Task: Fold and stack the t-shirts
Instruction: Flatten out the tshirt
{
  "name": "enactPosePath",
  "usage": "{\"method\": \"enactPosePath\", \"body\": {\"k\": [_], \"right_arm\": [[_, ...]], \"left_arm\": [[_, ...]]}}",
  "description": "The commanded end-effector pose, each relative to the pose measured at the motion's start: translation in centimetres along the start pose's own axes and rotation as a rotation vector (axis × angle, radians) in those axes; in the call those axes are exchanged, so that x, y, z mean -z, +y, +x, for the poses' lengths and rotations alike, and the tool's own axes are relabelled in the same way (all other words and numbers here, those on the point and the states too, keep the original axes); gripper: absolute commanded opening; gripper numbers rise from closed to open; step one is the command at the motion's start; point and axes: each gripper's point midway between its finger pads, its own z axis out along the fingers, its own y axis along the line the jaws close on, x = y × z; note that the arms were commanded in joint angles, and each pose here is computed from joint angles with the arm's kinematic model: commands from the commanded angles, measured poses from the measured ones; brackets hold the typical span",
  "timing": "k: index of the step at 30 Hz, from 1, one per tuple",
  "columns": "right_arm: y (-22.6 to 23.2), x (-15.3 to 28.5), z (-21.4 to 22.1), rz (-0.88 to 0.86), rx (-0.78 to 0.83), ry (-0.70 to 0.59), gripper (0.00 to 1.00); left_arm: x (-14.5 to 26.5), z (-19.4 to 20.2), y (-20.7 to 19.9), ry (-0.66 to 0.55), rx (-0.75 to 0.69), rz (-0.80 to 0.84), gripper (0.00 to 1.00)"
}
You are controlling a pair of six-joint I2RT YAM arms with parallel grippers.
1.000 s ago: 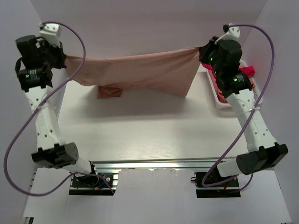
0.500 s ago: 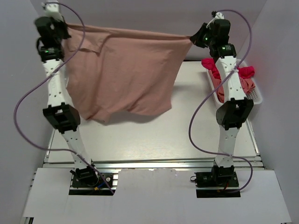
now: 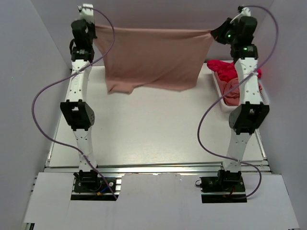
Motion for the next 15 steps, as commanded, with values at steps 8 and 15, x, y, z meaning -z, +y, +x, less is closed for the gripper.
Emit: {"method": "enactPosePath", "body": {"k": [8, 15], "right_arm": [[14.5, 23.5, -17.3, -0.194, 0.197, -0.503, 0.0], [15.1, 26.1, -16.9, -0.159, 0.16, -0.449, 0.0]], "left_arm": [[24.6, -31.7, 13.5, -0.604, 0.062, -0.286, 0.0], [25.5, -29.3, 13.3, -0.483, 0.024, -0.269, 0.0]]}}
